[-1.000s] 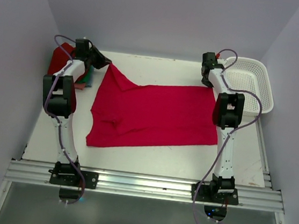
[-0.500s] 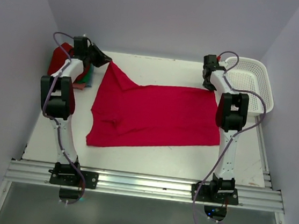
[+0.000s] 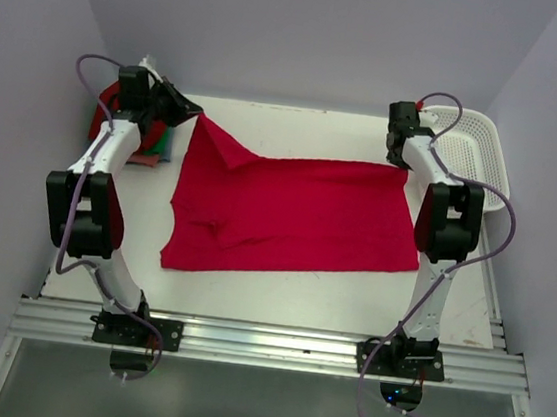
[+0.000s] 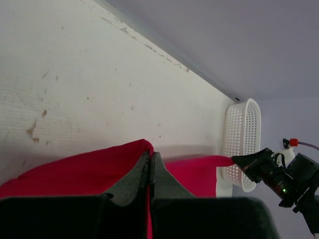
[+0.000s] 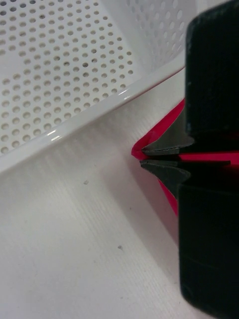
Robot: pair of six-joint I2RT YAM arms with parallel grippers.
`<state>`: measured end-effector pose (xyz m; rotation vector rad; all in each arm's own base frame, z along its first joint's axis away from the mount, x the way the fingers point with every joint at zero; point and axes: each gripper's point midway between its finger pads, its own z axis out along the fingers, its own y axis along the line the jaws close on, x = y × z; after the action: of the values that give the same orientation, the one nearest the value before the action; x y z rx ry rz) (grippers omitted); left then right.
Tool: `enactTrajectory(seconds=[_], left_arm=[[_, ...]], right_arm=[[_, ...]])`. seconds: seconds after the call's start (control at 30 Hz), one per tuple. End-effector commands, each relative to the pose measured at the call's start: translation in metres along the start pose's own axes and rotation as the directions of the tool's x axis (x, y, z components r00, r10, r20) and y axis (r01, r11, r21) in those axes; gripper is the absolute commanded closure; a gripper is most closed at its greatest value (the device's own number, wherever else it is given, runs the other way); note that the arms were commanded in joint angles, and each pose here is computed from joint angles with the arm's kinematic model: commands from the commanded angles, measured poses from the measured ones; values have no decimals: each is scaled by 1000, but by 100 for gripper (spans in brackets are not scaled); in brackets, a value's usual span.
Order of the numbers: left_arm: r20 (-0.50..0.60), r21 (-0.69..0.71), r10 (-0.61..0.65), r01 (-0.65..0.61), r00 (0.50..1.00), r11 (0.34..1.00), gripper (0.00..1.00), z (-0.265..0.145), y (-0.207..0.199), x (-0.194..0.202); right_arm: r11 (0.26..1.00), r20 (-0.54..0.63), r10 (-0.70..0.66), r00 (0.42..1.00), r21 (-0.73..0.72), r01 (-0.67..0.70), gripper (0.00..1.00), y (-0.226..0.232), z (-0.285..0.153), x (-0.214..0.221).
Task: Fold and stack the t-shirts
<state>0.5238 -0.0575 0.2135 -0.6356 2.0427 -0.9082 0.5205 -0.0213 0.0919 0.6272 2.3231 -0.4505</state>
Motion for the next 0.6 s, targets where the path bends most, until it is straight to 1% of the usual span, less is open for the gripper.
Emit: enactTrajectory(seconds=[0.0, 0.03, 0.1, 0.17, 0.2, 0.27, 0.37, 0.43, 0.47, 0.53, 0.57], left_arm=[[-1, 3, 32, -32, 999, 999, 100, -30, 2, 15], [9, 14, 46, -46, 999, 999, 100, -39, -2, 17], [-9, -12, 34, -34, 999, 999, 100, -44, 13, 34], [18, -23, 49, -48, 999, 999, 100, -48, 17, 35], [16, -42, 42, -41, 999, 998, 100, -46, 26, 40], [10, -37, 32, -32, 999, 999, 100, -40, 31, 41], [2, -15, 22, -22, 1000, 1000, 100, -28, 33, 39], [23, -12, 32, -32, 999, 999, 100, -22, 30, 29], [19, -23, 29, -29, 999, 999, 100, -15, 36, 27], [44, -7, 55, -55, 997, 998, 100, -8, 27, 11], [36, -18, 44, -44, 998, 999, 100, 2, 34, 9]], right_arm=[[998, 55, 53, 997, 12, -54, 100, -14, -16, -13], [998, 58, 59, 997, 9, -60, 100, -16, -21, -14], [998, 47, 56, 997, 13, -57, 100, -19, -19, -4], [998, 51, 61, 997, 10, -61, 100, -20, -18, -3], [998, 44, 61, 997, 6, -62, 100, -18, -17, -1], [998, 30, 60, 998, -1, -60, 100, -14, -13, 3], [998, 25, 59, 998, -13, -59, 100, -7, -8, 3], [998, 25, 61, 998, -18, -60, 100, -5, -7, 2], [998, 22, 61, 998, -19, -61, 100, -4, -4, 2], [997, 30, 67, 997, -29, -66, 100, -1, -5, -3], [997, 42, 71, 997, -35, -69, 100, 1, -5, -7]])
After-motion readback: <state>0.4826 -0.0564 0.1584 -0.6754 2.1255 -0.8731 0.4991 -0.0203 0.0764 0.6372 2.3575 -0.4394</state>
